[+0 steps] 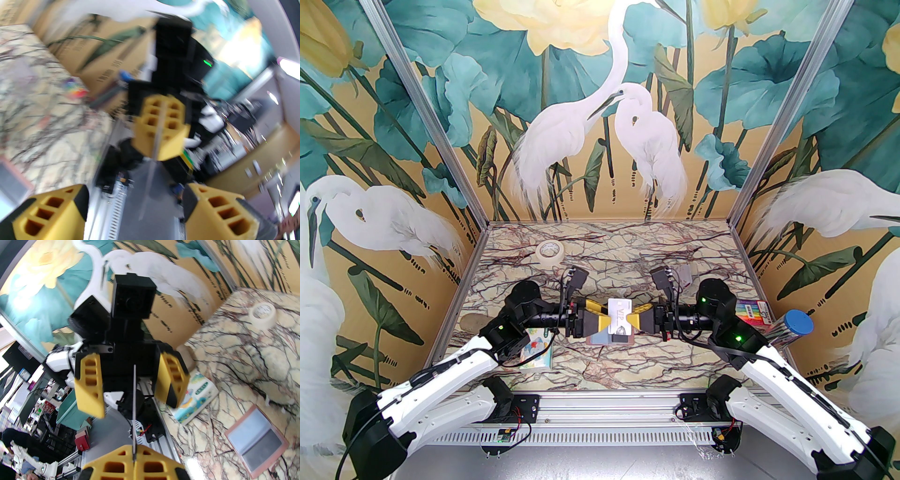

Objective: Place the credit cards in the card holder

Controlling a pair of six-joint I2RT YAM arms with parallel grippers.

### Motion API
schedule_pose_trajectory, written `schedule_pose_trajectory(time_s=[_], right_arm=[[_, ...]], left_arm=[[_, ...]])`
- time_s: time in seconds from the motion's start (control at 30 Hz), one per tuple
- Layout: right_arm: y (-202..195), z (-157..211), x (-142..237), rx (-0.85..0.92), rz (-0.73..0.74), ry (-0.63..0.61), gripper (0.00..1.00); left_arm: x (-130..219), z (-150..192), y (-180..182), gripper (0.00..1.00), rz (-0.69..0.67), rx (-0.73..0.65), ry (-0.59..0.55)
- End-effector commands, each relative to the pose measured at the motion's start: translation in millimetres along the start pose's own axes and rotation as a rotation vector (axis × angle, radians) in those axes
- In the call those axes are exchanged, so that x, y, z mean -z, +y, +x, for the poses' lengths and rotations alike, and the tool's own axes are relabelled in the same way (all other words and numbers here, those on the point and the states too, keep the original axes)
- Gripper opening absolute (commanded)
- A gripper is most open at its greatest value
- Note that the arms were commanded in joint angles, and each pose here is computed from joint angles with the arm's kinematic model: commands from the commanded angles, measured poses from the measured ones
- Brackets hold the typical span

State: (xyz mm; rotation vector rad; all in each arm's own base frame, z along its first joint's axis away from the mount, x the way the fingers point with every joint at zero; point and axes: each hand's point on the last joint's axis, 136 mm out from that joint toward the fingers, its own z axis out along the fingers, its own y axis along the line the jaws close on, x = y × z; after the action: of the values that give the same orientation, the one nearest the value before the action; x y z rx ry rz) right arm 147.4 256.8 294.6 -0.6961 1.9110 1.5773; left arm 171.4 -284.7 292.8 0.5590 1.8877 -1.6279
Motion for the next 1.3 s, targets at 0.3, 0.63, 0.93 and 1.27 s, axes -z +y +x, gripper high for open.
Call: schedule_pose_trajectory(time_s=[0.3,0.63,0.93,1.27], right_arm=[[-121.5,38.7,-24.1,-0.386,0.367,0.072,0.00],[-176.2,66.1,-35.1,-0.493,0.499,0.114,0.00],[-204.8,85.4,-45.0,-0.544,0.544,0.168,0.00],[-219.5,94.6,-56.7,-0.577,0.537,0.212,0.00]], left_arm=[[21.1,46.9,137.4,0.52,-0.423,0.363,0.012],[2.1,83.4,187.0,0.27,-0.550,0.443,0.158],[-6.3,109.0,214.4,0.23,-0.640,0.470,0.230],[1.2,122.7,231.5,0.21,-0.719,0.478,0.256]])
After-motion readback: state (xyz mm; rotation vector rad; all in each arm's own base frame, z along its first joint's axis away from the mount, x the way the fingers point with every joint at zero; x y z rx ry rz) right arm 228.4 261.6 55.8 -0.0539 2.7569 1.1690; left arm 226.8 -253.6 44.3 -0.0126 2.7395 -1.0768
